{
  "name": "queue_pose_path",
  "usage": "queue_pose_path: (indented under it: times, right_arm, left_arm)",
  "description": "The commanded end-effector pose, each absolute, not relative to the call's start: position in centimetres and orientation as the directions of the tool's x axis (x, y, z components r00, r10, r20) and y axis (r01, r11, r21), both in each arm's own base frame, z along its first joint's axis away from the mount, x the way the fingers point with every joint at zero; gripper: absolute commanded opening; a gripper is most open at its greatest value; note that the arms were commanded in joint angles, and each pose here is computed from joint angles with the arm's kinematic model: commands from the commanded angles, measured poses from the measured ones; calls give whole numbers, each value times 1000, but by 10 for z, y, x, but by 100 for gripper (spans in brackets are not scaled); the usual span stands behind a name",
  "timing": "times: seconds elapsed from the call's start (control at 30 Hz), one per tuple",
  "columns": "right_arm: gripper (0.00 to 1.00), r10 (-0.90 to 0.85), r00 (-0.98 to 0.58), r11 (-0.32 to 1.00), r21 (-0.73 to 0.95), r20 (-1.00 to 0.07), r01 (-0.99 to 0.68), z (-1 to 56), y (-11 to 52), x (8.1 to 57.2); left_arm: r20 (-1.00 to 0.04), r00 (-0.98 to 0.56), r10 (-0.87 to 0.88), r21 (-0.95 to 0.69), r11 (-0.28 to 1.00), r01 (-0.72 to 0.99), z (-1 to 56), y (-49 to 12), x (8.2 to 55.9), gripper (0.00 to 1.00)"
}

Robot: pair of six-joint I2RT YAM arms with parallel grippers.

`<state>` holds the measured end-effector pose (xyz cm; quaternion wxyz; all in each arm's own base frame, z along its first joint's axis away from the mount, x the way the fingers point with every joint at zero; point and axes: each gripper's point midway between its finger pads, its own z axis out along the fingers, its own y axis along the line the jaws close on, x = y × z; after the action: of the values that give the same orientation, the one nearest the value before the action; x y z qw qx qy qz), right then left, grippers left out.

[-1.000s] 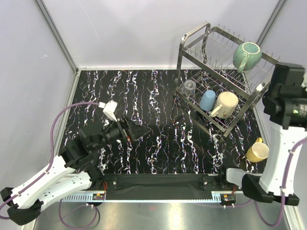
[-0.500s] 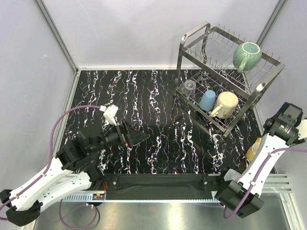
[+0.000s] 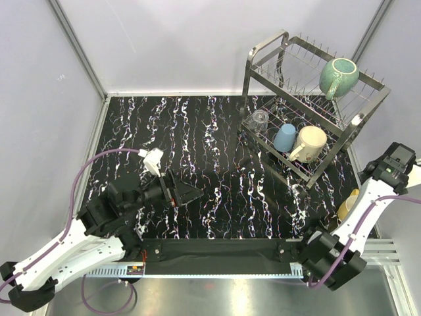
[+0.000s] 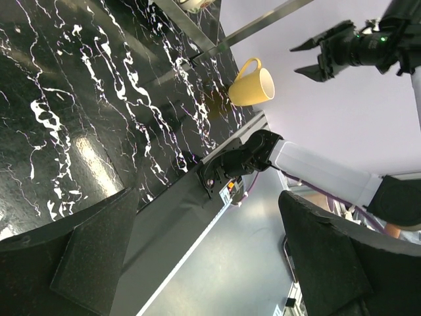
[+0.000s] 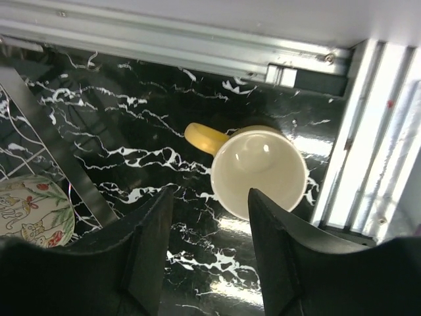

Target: Load the cups into the dish rack

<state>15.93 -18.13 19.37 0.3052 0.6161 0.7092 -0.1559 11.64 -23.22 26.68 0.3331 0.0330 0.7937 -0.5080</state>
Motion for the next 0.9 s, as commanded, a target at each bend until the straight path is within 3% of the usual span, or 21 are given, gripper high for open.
queue_pose_path:
  times: [0.0,0.87]
  right_arm:
    - [56,815,-26,197,234,-579,952,182,-178,179]
    - [53,872,-35,128,157,-488,979,110,-185,183]
  left_arm:
    - [-571,-773,-278,-795,424,434,278,-236,109,95]
    - [-552,-781,-292,-816,382,434,283,-242,108,95]
